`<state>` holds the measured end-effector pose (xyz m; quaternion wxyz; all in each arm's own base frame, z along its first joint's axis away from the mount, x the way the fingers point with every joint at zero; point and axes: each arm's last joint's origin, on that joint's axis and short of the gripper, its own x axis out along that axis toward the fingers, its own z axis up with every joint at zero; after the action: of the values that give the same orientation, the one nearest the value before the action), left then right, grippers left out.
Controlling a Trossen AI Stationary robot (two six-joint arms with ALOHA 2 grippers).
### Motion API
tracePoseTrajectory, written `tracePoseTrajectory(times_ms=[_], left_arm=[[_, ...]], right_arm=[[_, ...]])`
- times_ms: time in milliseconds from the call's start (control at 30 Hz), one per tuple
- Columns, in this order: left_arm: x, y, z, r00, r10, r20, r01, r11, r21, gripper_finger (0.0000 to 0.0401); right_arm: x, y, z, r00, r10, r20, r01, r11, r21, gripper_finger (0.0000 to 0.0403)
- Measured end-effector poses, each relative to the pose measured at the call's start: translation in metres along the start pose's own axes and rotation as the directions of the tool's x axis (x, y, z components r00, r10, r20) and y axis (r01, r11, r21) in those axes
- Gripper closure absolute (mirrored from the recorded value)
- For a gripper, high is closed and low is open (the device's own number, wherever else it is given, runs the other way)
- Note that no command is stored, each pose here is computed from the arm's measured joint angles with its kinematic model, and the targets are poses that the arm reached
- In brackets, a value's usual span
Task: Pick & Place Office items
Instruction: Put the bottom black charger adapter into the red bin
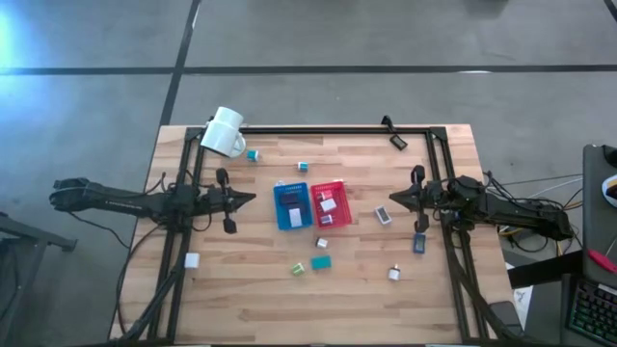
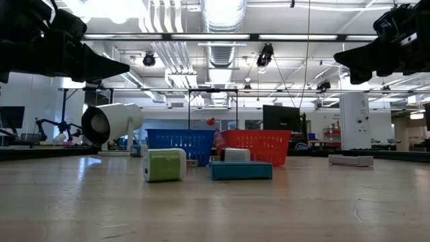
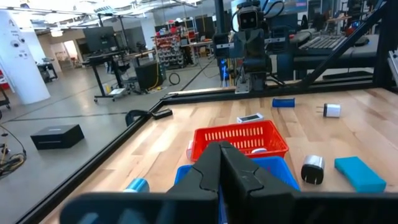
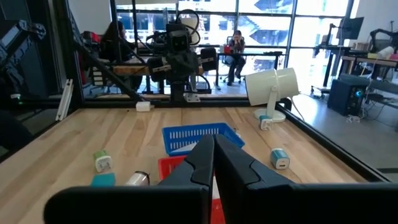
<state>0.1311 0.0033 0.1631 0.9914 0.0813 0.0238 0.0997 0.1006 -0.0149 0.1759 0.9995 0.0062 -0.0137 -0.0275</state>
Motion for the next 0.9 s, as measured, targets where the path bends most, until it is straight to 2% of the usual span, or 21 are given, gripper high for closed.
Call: tracePoseTrajectory(times_ms=[267, 500, 633, 900], left_arm=[[0.000, 0.000, -0.001, 1.000, -0.002, -0.011, 0.002, 0.999, -0.041, 0.0386], [0.000, 0.000, -0.001, 1.000, -0.001, -0.011, 0.000, 0.998, -0.061, 0.0388], [0.000, 0.001, 0.001, 1.000, 0.023, 0.004, -0.023, 0.998, -0.050, 0.0389], [0.000, 0.002, 0.002, 0.999, 0.046, 0.012, -0.045, 0.998, -0.045, 0.0390]], right_arm=[[0.000, 0.000, 0.000, 1.000, 0.000, 0.000, 0.000, 1.000, -0.011, 0.0394], [0.000, 0.000, 0.004, 1.000, 0.000, 0.011, -0.001, 0.996, 0.094, 0.0394], [0.000, 0.000, 0.014, 1.000, 0.001, 0.023, -0.003, 0.997, 0.078, 0.0394], [0.007, -0.001, 0.005, 0.998, -0.001, -0.069, 0.002, 1.000, 0.018, 0.0394]])
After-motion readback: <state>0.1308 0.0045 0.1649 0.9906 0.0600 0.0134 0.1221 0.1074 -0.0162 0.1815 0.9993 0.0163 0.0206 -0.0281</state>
